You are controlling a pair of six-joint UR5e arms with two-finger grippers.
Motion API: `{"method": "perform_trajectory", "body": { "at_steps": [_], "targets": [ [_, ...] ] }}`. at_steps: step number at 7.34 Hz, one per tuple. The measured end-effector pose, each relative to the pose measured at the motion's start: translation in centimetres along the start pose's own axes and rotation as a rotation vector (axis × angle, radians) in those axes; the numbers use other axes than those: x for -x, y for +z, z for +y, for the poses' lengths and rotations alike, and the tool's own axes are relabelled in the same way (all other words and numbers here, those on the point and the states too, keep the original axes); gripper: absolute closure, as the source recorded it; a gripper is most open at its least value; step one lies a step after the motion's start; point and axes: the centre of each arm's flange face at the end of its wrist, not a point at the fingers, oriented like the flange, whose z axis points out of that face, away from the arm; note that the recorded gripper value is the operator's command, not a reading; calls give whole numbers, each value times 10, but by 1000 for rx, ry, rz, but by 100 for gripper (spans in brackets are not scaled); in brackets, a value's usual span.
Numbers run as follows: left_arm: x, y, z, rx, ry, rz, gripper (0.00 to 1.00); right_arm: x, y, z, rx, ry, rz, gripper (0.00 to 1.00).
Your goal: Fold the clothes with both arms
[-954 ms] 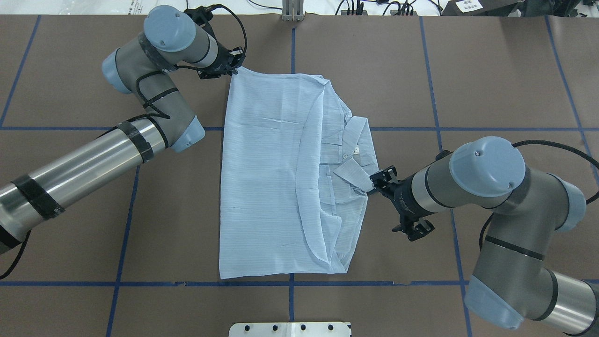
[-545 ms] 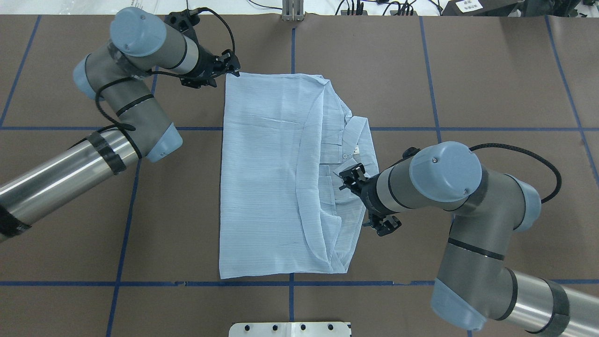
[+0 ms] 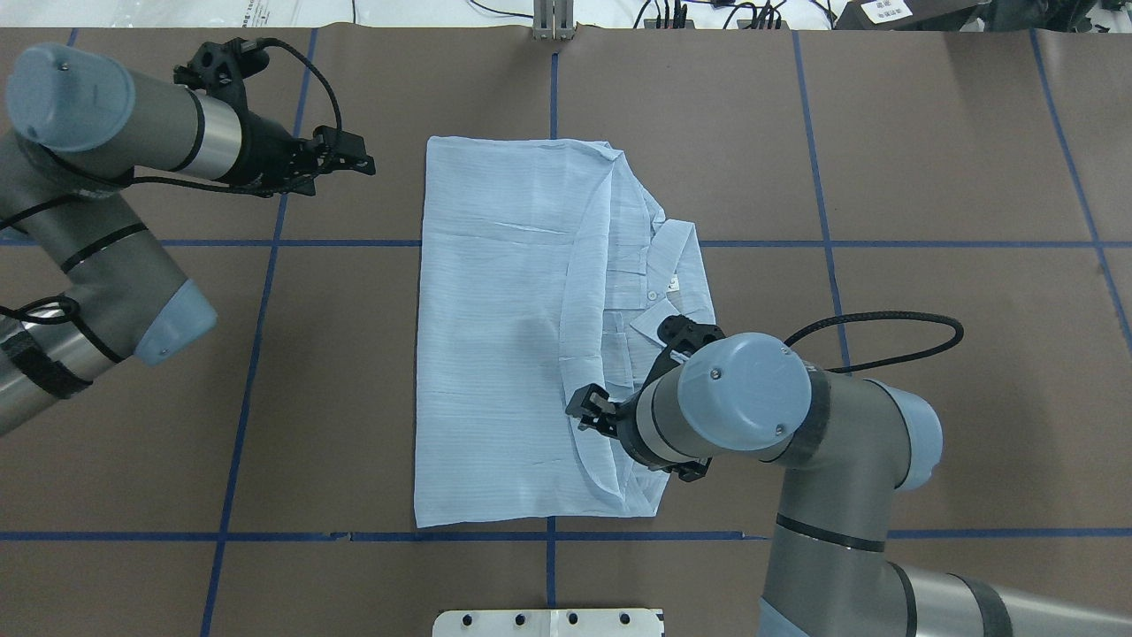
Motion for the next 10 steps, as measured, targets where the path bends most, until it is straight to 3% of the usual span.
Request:
{"method": "perform_trajectory", "body": {
  "at_steps": [2, 4, 7, 10],
  "targets": [
    [35, -17, 4, -12, 55, -31, 0, 24, 24, 11, -25, -302, 117, 0],
    [46, -22, 3, -18, 72, -44, 0, 54, 40, 12, -47, -490, 227, 0],
    [51, -22, 4, -20, 70, -51, 0, 70, 68, 4, -75, -643, 350, 0],
    [54, -23, 4, -21, 64, -55, 0, 75, 92, -5, -90, -693, 415, 0]
  ]
}}
